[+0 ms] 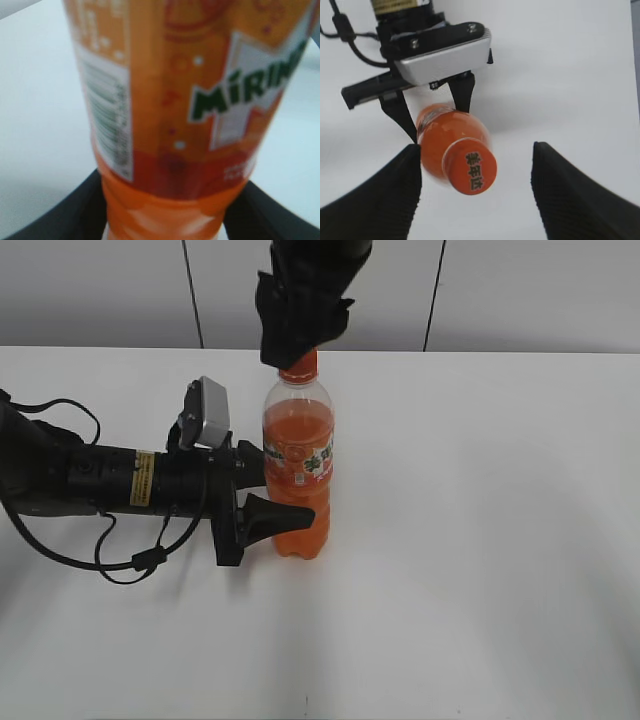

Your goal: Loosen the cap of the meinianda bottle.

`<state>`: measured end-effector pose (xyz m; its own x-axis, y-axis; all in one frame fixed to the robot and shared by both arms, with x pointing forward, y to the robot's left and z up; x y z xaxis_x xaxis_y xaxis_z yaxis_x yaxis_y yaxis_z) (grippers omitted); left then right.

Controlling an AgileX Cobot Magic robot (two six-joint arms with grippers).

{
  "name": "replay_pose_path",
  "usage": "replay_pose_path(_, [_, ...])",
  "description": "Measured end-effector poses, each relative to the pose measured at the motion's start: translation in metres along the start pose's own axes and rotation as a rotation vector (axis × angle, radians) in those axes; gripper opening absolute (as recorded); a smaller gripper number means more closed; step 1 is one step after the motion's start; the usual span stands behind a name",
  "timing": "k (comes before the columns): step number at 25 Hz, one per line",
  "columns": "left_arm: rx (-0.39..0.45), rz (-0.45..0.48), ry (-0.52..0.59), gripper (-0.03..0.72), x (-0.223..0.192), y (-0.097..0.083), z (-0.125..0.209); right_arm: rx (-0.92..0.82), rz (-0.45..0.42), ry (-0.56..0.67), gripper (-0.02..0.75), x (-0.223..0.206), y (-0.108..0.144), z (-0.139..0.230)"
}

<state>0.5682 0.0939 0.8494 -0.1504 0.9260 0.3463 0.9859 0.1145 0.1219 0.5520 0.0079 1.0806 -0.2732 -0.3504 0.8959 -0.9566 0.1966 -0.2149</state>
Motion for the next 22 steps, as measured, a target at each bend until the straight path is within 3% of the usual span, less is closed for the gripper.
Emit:
replay_pose_path(2, [0.0,0.001,0.0,0.41,0.0,-0.0001,0.0,-0.163,0.013,-0.02,0.519,0.0074,-0.0018,-0.0032])
replay_pose_path(8, [0.0,0.001,0.0,0.41,0.0,-0.0001,0.0,-0.881,0.034,-0.033,0.523,0.0112,-0.0057,-0.0032])
replay_pose_path(10, [0.0,0.001,0.0,0.41,0.0,-0.0001,0.0,-1.01,0.032,-0.035,0.523,0.0112,-0.0057,-0.0032])
replay_pose_path(22, [-0.001,0.002,0.001,0.41,0.0,-0.0002,0.0001,-1.13,0.057,-0.028,0.519,0.0087,-0.0082,-0.0006])
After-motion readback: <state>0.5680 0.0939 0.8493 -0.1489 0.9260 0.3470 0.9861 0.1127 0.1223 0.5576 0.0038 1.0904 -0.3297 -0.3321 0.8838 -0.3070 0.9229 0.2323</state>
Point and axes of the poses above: a point on each arm's last joint axis where the gripper is mounted, x pointing back along that axis away from the gripper, y along the wrist's bending axis when the last joint is at zero, z = x × y, the point moved 4 cm from there along -x, pointing out along that axis toward the gripper, and after that the axes turned 9 degrees about -x, right-handed, at the moved point
